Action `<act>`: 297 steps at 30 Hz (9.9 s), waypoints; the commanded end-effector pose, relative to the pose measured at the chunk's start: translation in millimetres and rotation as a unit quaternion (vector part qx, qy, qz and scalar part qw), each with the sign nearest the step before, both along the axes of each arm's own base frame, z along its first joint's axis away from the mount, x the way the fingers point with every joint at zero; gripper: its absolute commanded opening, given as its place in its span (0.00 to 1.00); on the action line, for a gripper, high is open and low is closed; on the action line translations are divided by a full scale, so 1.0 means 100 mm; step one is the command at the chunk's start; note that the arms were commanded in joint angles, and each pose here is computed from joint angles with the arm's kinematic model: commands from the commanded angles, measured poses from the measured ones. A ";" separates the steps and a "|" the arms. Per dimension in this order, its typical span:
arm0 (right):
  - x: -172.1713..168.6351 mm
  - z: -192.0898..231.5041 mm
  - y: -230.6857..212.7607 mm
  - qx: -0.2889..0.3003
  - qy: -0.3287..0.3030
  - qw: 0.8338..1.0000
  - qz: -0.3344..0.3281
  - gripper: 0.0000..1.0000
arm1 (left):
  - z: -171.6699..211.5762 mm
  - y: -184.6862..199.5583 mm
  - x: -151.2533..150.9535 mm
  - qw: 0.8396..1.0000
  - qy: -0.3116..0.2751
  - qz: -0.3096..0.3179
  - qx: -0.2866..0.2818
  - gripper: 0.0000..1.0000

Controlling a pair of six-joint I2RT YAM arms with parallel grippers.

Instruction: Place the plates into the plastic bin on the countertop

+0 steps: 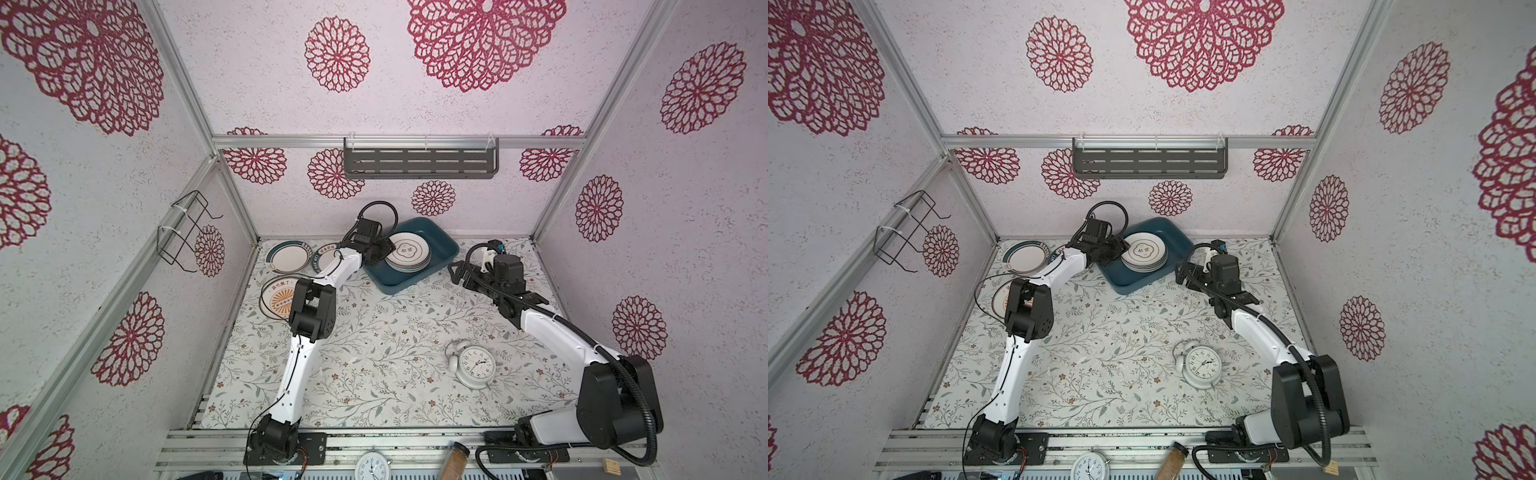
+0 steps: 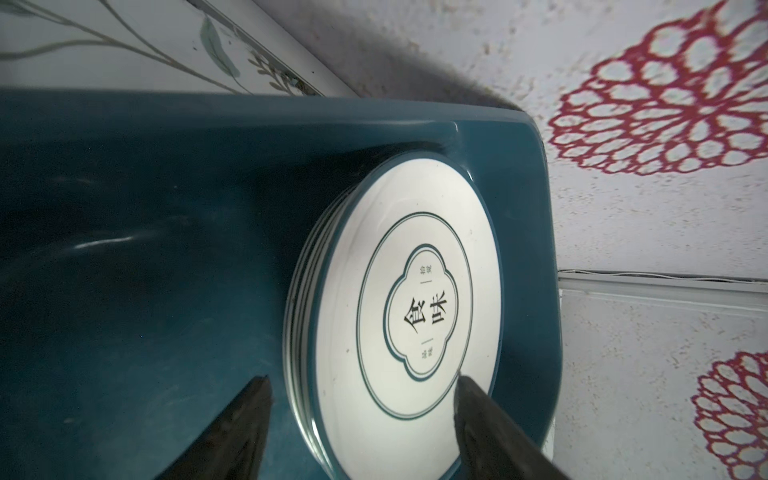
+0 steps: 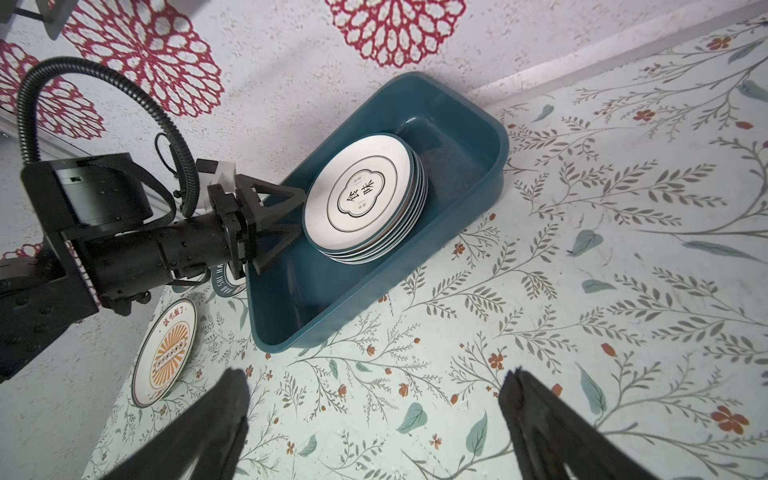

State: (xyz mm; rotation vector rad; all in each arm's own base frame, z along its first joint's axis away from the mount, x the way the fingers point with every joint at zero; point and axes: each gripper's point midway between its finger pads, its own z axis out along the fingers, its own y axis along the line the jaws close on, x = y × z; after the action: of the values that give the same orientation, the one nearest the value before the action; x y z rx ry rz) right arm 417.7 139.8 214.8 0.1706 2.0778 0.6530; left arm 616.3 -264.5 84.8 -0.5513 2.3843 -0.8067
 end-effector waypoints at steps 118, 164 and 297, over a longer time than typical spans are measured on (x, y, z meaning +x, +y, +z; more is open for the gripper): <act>-0.39 0.69 1.60 0.017 -0.111 0.978 0.175 0.99 | 0.25 3.34 -2.62 0.938 -0.001 0.338 -0.080 0.00; 0.21 0.38 0.75 0.200 -0.038 0.977 0.058 0.85 | 1.69 -0.10 -1.28 0.967 -0.121 -0.114 -0.192 0.00; -0.50 0.88 0.09 0.110 -0.130 0.985 -0.009 0.99 | 1.09 1.79 -1.20 0.979 -0.152 0.123 -0.055 0.97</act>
State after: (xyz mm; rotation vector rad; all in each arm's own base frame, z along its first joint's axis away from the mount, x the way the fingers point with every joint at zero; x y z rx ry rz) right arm 364.1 131.0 264.5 0.2857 1.8493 0.7526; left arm 498.0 -99.6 177.6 -0.6435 2.0617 -0.8009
